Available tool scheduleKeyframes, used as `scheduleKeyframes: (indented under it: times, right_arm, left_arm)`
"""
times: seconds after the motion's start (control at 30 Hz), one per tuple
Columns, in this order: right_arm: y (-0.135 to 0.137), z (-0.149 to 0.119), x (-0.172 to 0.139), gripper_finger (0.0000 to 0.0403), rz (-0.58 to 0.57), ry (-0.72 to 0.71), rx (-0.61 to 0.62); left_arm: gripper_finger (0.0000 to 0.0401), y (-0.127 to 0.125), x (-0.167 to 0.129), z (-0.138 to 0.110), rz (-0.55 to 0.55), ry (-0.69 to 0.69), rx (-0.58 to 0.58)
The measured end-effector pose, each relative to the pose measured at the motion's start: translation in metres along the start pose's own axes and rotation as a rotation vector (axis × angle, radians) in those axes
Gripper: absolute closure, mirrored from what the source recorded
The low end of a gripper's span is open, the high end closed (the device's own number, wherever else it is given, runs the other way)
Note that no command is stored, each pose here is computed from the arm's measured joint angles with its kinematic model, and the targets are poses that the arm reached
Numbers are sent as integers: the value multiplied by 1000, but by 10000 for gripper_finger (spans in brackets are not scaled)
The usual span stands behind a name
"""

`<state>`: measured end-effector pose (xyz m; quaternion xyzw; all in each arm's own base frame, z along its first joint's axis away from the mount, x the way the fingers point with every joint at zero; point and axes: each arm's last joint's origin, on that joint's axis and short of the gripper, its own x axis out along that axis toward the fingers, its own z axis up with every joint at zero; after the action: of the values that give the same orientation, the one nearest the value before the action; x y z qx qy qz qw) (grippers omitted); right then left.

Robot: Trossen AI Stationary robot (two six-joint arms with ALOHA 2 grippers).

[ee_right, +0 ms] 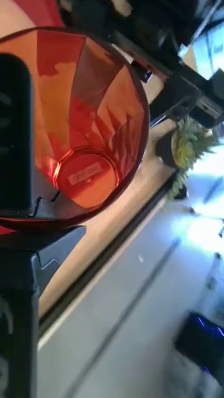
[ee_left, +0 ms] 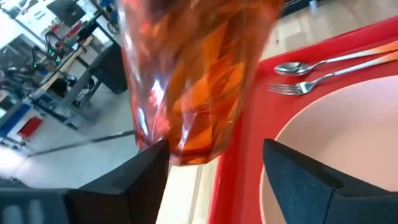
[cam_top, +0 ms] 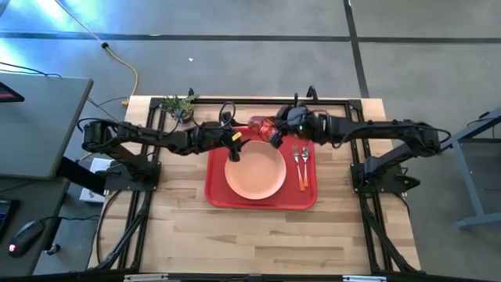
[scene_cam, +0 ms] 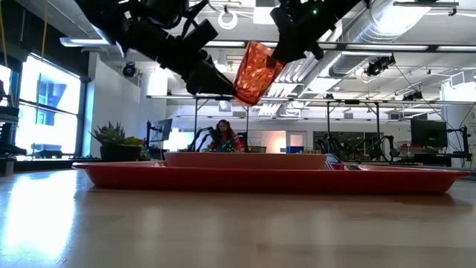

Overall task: Pick and place plate/cup/fork/spoon on tray
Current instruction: Put the brown cup on the red tray

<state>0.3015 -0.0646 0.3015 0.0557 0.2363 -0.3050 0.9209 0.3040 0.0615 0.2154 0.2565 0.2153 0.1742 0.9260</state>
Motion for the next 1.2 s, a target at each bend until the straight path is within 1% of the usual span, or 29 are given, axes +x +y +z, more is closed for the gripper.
scheduleKeyframes:
  times: [0.1,0.2,0.27,0.33,0.43,0.57,0.73,0.83,0.87,1.0,1.1,1.2]
  right_arm:
    - [-8,7,2,403,83,16,34]
    - [-18,10,5,403,122,22,64]
    - [-24,10,8,403,135,38,91]
    - [-28,10,11,403,206,60,105]
    - [-32,10,15,403,297,75,115]
    - [-36,13,17,403,328,52,128]
    - [-41,18,21,403,400,16,144]
    - [-40,17,25,403,469,20,144]
    - [-39,17,27,403,473,21,144]
    - [-37,11,36,403,460,51,151]
    - [-36,8,41,403,449,73,151]
    - [-35,7,43,403,379,64,159]
  left_arm:
    - [125,-1,-1,2,8,-19,-1]
    - [96,-1,-1,6,37,-41,-12]
    - [78,1,-2,9,76,-61,-21]
    - [61,5,-3,16,111,-110,-31]
    - [37,5,-2,19,109,-107,-28]
    - [8,8,-2,27,108,-111,-42]
    - [2,16,2,34,49,-94,-140]
    - [1,22,4,36,28,-97,-176]
    - [1,25,4,36,20,-97,-185]
    - [1,29,6,32,-38,-105,-195]
    - [1,27,7,31,-82,-111,-173]
    - [1,25,6,32,-79,-104,-138]
